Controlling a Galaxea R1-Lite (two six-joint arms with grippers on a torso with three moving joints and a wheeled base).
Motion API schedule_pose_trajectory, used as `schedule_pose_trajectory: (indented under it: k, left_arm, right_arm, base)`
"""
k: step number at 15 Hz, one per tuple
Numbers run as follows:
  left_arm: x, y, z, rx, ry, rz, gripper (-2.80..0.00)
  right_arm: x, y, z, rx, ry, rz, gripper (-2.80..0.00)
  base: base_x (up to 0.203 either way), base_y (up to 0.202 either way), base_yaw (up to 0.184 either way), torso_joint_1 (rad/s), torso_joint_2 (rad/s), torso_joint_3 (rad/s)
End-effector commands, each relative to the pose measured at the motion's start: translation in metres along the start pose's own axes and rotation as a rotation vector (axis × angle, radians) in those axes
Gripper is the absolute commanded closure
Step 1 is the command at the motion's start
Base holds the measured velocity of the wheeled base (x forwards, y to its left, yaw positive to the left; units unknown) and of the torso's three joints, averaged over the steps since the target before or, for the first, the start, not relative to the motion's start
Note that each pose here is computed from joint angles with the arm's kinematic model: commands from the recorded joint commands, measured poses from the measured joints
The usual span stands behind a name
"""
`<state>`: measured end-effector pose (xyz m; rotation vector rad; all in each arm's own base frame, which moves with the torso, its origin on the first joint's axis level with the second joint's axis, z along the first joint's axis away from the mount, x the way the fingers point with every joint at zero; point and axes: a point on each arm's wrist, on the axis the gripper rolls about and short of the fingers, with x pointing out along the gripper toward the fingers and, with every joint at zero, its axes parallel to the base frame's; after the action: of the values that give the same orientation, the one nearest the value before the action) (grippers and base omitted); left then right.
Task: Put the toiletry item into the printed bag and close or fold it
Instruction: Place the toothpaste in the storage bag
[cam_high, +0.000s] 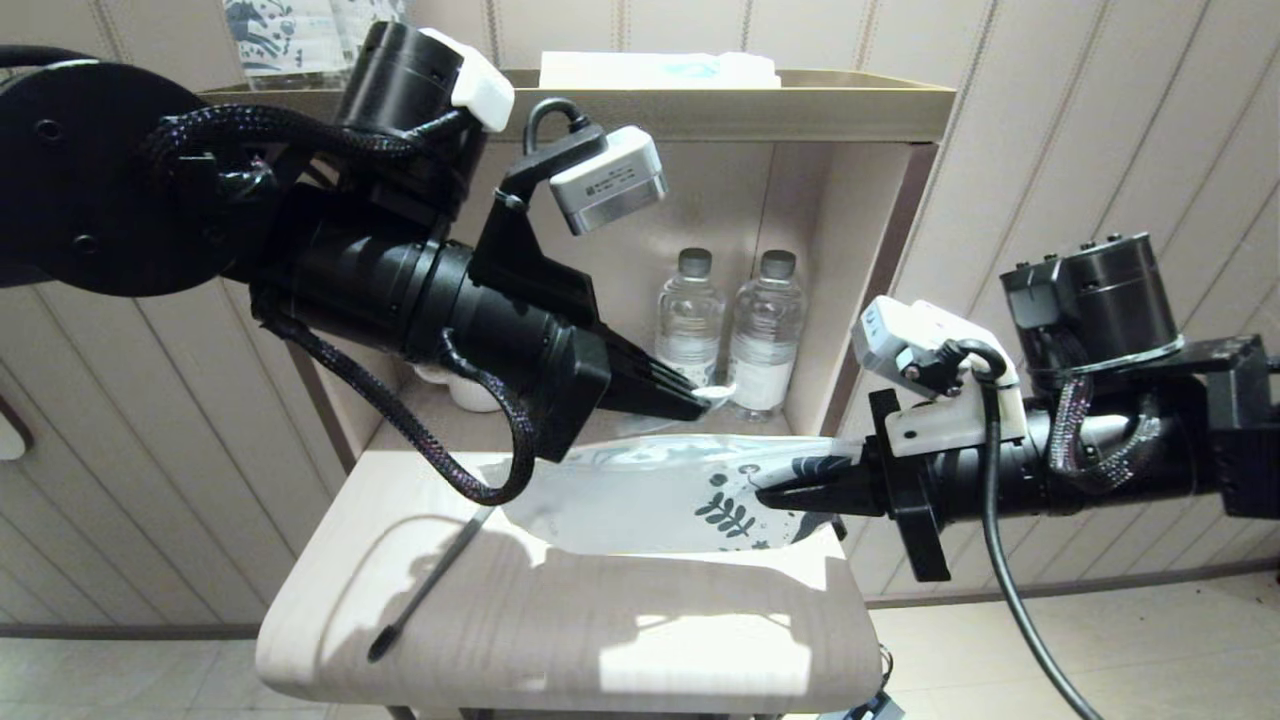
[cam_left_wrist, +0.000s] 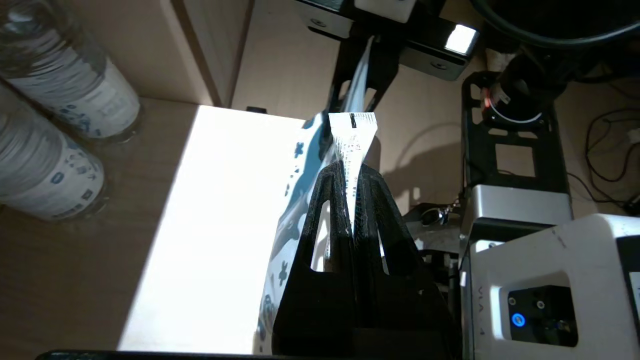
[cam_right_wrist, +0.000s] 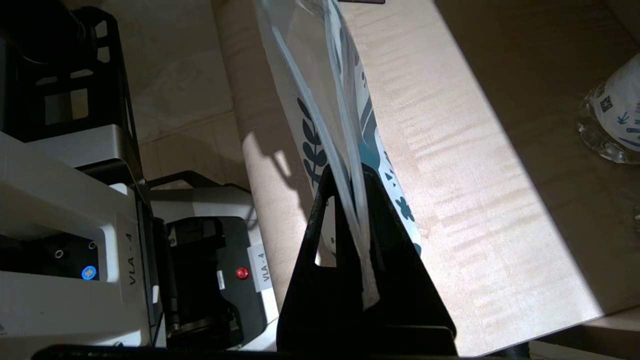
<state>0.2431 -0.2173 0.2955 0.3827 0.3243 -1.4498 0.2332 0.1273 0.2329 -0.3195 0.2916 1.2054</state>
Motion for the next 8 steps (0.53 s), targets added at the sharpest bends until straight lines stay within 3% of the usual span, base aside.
schedule_pose_trajectory:
  k: [1,8]
  left_arm:
    - [0.000,-0.002,0.000,0.002,-0.008,-0.027,0.00]
    - [0.010,-0.009,-0.005,0.017,0.011,-0.062,0.00]
  right_arm:
    - [0.002,-0.002,-0.001,-0.002,-0.003,0.002,0.00]
    - [0.003,-0.002,0.000,-0.002,-0.007,0.006,0.00]
  base:
    - [0.000,0.000,0.000,0.000,0.00,0.000]
    - [0.000,0.000,0.000,0.000,0.00,0.000]
